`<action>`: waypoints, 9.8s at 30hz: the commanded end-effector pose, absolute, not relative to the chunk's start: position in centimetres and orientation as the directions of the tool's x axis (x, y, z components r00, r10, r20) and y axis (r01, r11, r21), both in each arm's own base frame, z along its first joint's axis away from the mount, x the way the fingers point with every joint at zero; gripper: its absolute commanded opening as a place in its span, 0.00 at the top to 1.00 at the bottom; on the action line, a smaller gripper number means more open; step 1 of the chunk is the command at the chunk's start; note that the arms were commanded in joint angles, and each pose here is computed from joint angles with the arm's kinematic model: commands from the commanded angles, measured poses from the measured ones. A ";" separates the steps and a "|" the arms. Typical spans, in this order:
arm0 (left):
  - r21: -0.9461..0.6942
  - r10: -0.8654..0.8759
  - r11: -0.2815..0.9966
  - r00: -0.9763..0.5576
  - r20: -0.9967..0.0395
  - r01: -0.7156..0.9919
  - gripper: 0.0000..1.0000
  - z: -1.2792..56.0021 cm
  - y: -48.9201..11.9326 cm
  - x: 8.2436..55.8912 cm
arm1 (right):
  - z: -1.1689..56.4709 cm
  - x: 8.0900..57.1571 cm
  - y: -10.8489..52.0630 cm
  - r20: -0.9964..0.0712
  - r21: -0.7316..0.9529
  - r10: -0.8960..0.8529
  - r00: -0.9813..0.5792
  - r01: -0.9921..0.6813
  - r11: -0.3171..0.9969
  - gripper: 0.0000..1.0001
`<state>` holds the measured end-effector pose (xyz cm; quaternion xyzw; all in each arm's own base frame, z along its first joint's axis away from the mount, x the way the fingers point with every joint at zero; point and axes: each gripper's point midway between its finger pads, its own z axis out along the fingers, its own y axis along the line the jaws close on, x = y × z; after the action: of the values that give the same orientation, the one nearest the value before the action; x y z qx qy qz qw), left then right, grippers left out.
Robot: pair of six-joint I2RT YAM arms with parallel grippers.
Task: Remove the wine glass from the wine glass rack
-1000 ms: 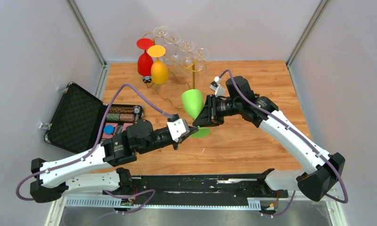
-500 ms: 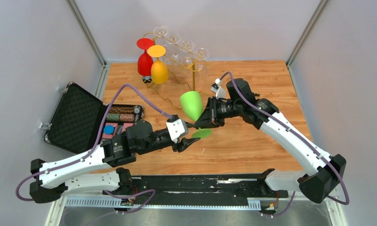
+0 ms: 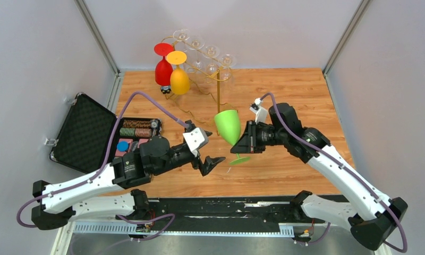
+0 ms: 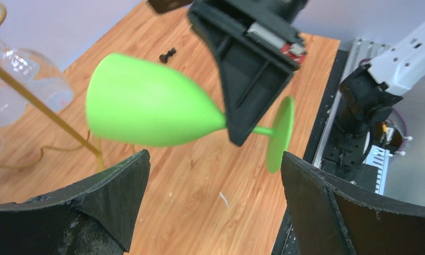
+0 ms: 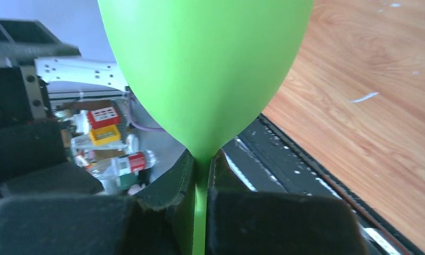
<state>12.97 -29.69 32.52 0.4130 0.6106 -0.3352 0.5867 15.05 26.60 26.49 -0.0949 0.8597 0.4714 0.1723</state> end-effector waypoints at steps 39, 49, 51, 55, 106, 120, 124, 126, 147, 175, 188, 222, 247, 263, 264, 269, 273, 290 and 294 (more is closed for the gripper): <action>-0.610 -0.216 0.621 -0.640 -0.738 0.493 0.00 35.8 -23.4 21.0 | 29.3 17.6 25.9 -0.913 -0.278 -0.381 0.142 -0.903 0.329 1.00; -0.642 -0.132 0.599 -0.732 -0.669 0.479 0.01 33.3 -23.8 20.0 | 30.1 18.5 27.5 -0.899 -0.349 -0.383 0.213 -0.876 0.333 1.00; -0.648 -0.121 0.593 -0.742 -0.659 0.479 0.04 33.0 -23.8 19.8 | 30.3 18.7 27.7 -0.896 -0.361 -0.383 0.224 -0.869 0.337 1.00; -0.651 -0.103 0.587 -0.754 -0.649 0.481 0.12 32.6 -23.9 19.6 | 30.5 19.2 28.0 -0.893 -0.377 -0.384 0.237 -0.858 0.348 1.00; -0.151 0.040 0.972 -0.764 -0.644 0.178 1.00 22.8 -13.8 24.9 | 29.8 21.0 24.2 -0.946 -0.059 -0.266 -0.185 -0.708 0.704 0.16; -0.046 0.004 0.998 -0.811 -0.585 0.037 1.00 17.6 -8.6 26.6 | 27.3 20.6 24.6 -0.910 0.013 -0.280 -0.305 -0.698 0.716 0.15; -0.026 0.001 0.999 -0.822 -0.570 0.019 1.00 16.4 -7.9 26.6 | 27.1 20.5 24.5 -0.909 0.019 -0.278 -0.310 -0.697 0.717 0.15; -0.010 0.001 1.000 -0.823 -0.568 0.008 1.00 16.0 -7.4 26.7 | 27.0 20.5 24.5 -0.908 0.020 -0.278 -0.313 -0.695 0.719 0.16; 0.047 0.030 0.999 -0.838 -0.544 0.005 1.00 15.4 -6.0 26.1 | 26.4 20.8 24.9 -0.897 0.029 -0.284 -0.338 -0.688 0.726 0.16; 0.009 0.016 1.000 -0.805 -0.593 0.014 0.44 19.1 -6.9 27.4 | 27.4 20.6 24.0 -0.912 0.030 -0.256 -0.321 -0.674 0.739 0.13; -0.048 -0.018 0.998 -0.660 -0.751 0.028 0.10 26.8 -7.2 28.7 | 29.5 21.7 23.5 -0.921 0.031 -0.223 -0.320 -0.631 0.775 0.08; -0.460 -0.390 0.887 -0.479 -0.787 0.033 0.00 36.2 -10.8 36.6 | 37.4 31.4 22.1 -0.891 0.301 0.078 -0.447 -0.454 0.839 0.19; -0.506 -0.381 0.855 -0.530 -0.757 0.109 0.00 36.9 -11.2 33.1 | 34.4 36.8 23.4 -0.885 0.414 0.209 -0.416 -0.498 0.762 0.34; -0.504 -0.371 0.855 -0.534 -0.760 0.123 0.00 36.9 -11.0 31.8 | 30.2 37.2 25.9 -0.970 0.243 0.153 -0.190 -0.720 0.650 0.45; -0.503 -0.370 0.855 -0.534 -0.760 0.124 0.00 36.9 -11.0 31.8 | 30.4 37.2 26.1 -0.976 0.219 0.160 -0.150 -0.738 0.638 0.45; -0.495 -0.363 0.860 -0.536 -0.762 0.121 0.00 36.7 -10.8 31.6 | 29.2 37.1 27.1 -0.983 0.164 0.164 -0.081 -0.791 0.590 0.44; -0.488 -0.358 0.865 -0.537 -0.764 0.116 0.00 36.4 -10.6 31.5 | 28.6 37.7 27.6 -0.983 0.132 0.184 -0.029 -0.807 0.575 0.46; -0.460 -0.339 0.880 -0.521 -0.783 0.120 0.00 36.5 -10.0 31.4 | 27.4 40.0 29.6 -0.975 -0.011 0.179 0.134 -0.828 0.561 0.46; -0.458 -0.337 0.880 -0.519 -0.786 0.122 0.00 36.5 -10.0 31.4 | 27.3 40.6 30.2 -0.971 -0.024 0.184 0.153 -0.828 0.561 0.46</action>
<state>31.86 -10.45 35.53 -0.0735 0.8485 -0.2395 0.4662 40.18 29.34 24.70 -0.2813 0.5922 0.3655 0.6607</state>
